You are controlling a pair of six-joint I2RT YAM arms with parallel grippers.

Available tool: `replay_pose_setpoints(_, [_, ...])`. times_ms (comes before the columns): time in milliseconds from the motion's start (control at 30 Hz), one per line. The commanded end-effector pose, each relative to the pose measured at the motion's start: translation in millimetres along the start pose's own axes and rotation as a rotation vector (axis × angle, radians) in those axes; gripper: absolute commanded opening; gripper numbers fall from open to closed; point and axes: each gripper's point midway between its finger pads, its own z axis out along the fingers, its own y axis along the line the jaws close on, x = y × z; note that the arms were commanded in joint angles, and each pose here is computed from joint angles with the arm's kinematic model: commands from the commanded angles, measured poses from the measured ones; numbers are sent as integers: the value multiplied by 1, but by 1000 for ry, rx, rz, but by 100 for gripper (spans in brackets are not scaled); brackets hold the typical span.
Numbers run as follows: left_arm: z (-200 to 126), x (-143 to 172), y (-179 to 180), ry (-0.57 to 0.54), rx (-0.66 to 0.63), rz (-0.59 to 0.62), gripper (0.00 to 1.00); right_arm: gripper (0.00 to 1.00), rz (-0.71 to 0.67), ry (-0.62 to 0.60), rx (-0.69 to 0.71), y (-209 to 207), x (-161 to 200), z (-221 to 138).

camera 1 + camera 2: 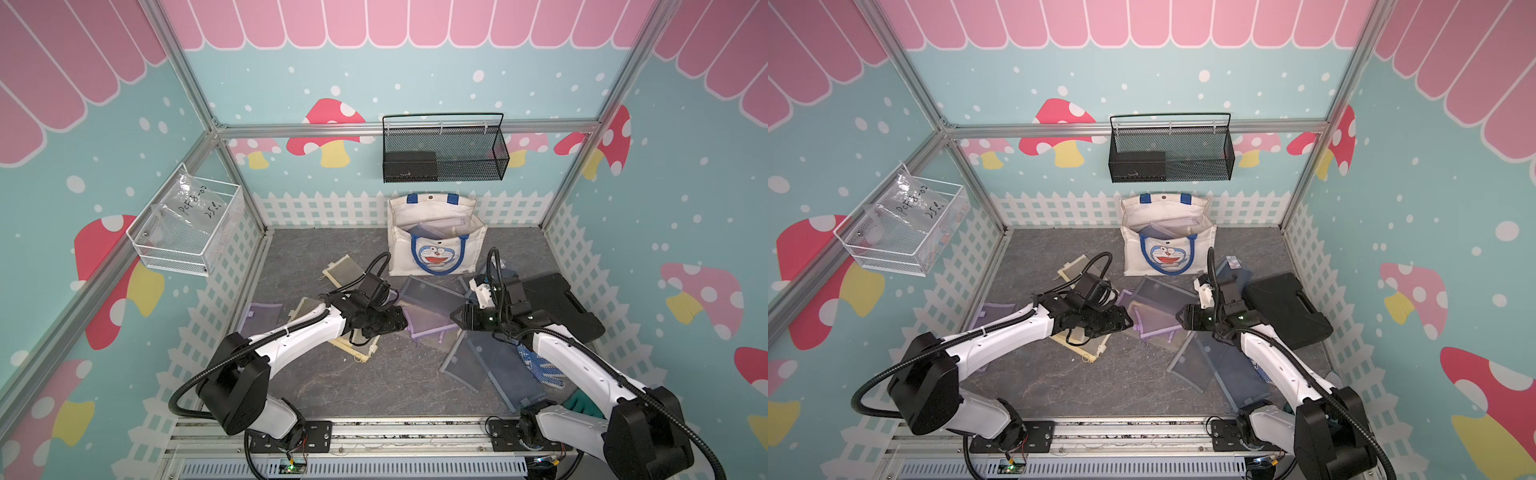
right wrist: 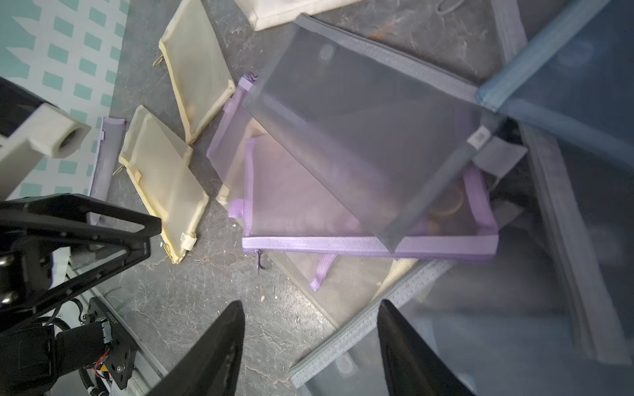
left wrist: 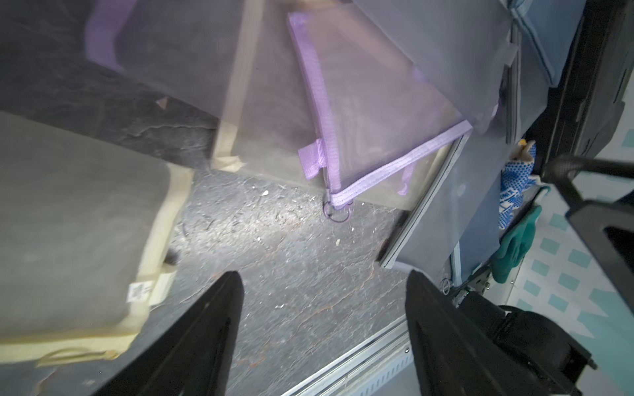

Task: Put the pencil pouch into the canvas bag
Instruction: Adjust the pencil pouches at the center of the board.

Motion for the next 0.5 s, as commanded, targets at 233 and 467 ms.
replay_pose_setpoints(233, [34, -36, -55, -71, 218, -120, 65, 63, -63, -93, 1, 4, -45, 23])
replay_pose_setpoints(467, [63, -51, -79, -110, 309, -249, 61, 59, -111, -73, 25, -7, -68, 60])
